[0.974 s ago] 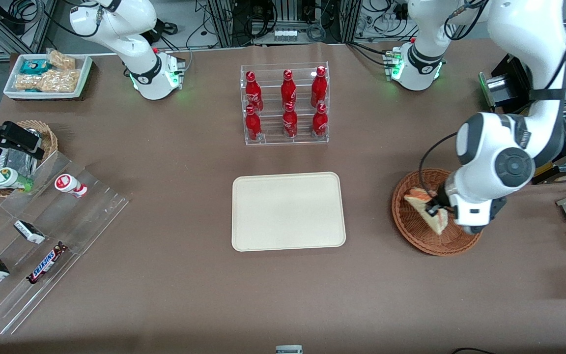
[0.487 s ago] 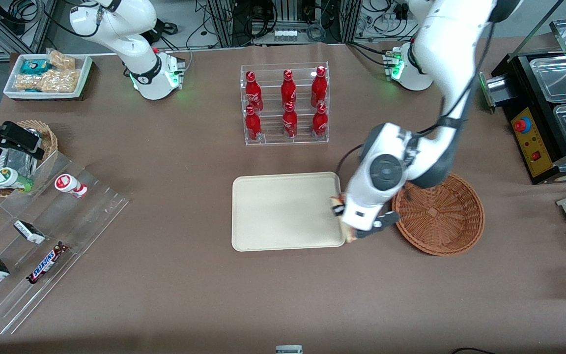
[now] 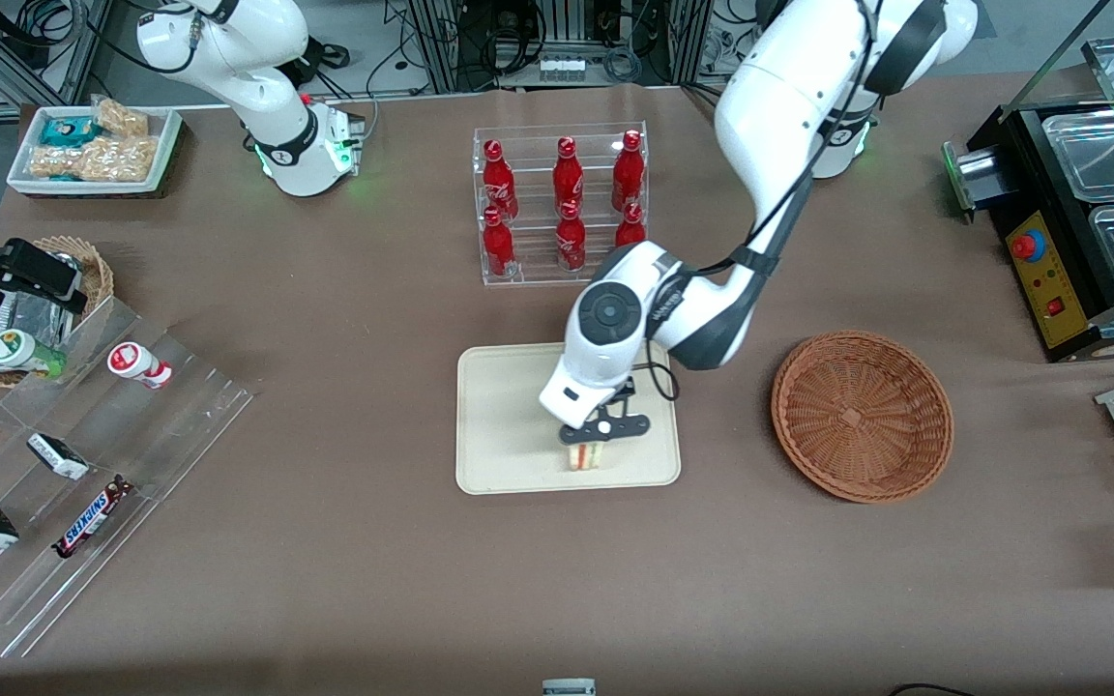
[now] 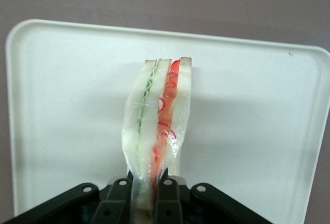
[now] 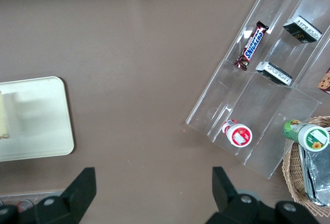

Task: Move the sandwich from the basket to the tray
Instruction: 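Carry the sandwich over the cream tray and lower it onto it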

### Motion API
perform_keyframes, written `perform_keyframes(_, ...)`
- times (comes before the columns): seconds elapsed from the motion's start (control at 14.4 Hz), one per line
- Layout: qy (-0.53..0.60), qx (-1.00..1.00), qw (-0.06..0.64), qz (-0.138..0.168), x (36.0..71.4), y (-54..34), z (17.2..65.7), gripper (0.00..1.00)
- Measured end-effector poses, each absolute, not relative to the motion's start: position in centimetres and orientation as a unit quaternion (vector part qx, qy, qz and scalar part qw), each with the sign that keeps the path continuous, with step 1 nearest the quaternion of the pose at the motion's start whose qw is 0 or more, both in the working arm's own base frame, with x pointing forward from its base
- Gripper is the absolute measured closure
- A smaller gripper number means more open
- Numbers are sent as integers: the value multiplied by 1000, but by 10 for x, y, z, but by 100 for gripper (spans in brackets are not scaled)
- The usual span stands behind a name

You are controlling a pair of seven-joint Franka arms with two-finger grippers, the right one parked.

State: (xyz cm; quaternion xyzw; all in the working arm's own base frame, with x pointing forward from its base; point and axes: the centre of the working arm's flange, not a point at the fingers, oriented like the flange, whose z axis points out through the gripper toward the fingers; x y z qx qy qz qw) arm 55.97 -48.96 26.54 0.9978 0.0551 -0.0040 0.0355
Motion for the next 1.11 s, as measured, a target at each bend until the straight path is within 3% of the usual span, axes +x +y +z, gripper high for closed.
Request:
perform_keyframes(0.28,41,999,23,-7,548,-504,246,85)
perform_keyframes(0.35,45,999,21,-9,547,-504,240,81)
perform_keyframes(0.56,56,998,27,2,557,-502,254,51)
perform_keyframes(0.9,60,998,30,21,569,-476,378,1)
perform_keyframes(1.11,75,997,12,11,578,-417,429,0)
